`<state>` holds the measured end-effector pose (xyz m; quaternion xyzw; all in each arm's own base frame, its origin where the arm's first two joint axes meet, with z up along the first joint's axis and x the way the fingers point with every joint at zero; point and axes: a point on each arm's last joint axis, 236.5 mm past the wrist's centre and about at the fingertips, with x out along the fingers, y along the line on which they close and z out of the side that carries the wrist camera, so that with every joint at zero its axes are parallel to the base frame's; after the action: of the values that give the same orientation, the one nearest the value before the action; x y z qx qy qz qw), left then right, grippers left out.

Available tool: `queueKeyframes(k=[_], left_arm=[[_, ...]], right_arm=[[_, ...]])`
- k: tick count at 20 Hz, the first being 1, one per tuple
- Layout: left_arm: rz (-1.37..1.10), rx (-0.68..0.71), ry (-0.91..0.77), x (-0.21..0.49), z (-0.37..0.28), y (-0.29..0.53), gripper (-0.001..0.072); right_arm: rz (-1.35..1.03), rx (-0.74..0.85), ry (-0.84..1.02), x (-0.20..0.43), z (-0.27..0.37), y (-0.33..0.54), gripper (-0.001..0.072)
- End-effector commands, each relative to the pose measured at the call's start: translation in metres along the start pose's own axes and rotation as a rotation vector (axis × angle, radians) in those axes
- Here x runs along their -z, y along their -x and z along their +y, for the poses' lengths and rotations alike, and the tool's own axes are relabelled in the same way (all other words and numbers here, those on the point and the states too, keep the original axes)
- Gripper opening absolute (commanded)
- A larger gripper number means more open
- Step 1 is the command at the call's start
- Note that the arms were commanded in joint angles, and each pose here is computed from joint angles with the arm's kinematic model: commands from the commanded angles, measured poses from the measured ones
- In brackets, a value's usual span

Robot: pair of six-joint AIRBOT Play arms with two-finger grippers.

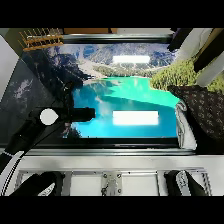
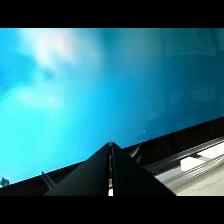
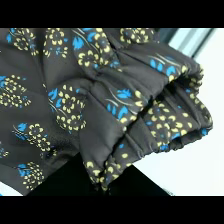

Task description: Fold the clothes and pants, and hang the long-sleeved shirts on hangers.

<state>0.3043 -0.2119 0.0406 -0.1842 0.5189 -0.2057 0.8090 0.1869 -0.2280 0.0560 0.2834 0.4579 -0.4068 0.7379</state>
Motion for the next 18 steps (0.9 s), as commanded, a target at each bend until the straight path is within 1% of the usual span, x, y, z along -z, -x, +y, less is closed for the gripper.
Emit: queueKeyframes(k=[1,2,3,4,5,6,7,9,11,13,14,16,18], left_arm=[[0.001,0.000,-0.002,0.000,0.000,0.000,0.0004],[0.001,0.001,-0.002,0.000,0.000,0.000,0.0004],[0.001,0.001,-0.002,0.000,0.000,0.000,0.0004],[0.000,0.000,-0.002,0.000,0.000,0.000,0.0004],[0.000,0.000,-0.002,0.000,0.000,0.000,0.0004],[0.001,0.001,-0.002,0.000,0.000,0.000,0.0004],[0.001,0.001,-0.002,0.000,0.000,0.000,0.0004],[0.000,0.001,-0.002,0.000,0.000,0.000,0.0004],[0.001,0.001,-0.002,0.000,0.000,0.000,0.0004],[0.000,0.001,-0.002,0.000,0.000,0.000,0.0004],[0.000,0.001,-0.002,0.000,0.000,0.000,0.0004],[0.001,0.001,-0.001,0.000,0.000,0.000,0.0004],[-0.001,0.002,-0.001,0.000,-0.001,0.000,0.0004]], right_arm=[[0.058,0.038,0.032,0.024,-0.010,-0.021,0.0018],[0.068,0.039,0.032,0.028,-0.011,-0.024,0.0045],[0.075,0.040,0.033,0.031,-0.011,-0.025,0.0261],[0.076,0.041,0.038,0.031,-0.012,-0.026,0.0525],[0.059,0.036,0.083,0.027,-0.011,-0.025,0.0628],[0.029,0.030,0.118,0.018,-0.009,-0.021,0.0564],[-0.020,0.002,0.143,0.005,0.000,-0.013,0.0540],[-0.150,-0.126,0.229,-0.021,0.045,0.012,0.0540],[-0.235,-0.334,0.369,-0.022,0.119,0.043,0.0540],[-0.206,-0.557,0.516,0.018,0.193,0.068,0.0541],[-0.174,-0.637,0.583,0.044,0.220,0.079,0.0541],[-0.121,-0.738,0.738,0.094,0.258,0.097,0.0541],[-0.078,-0.805,0.878,0.138,0.281,0.109,0.0538]])
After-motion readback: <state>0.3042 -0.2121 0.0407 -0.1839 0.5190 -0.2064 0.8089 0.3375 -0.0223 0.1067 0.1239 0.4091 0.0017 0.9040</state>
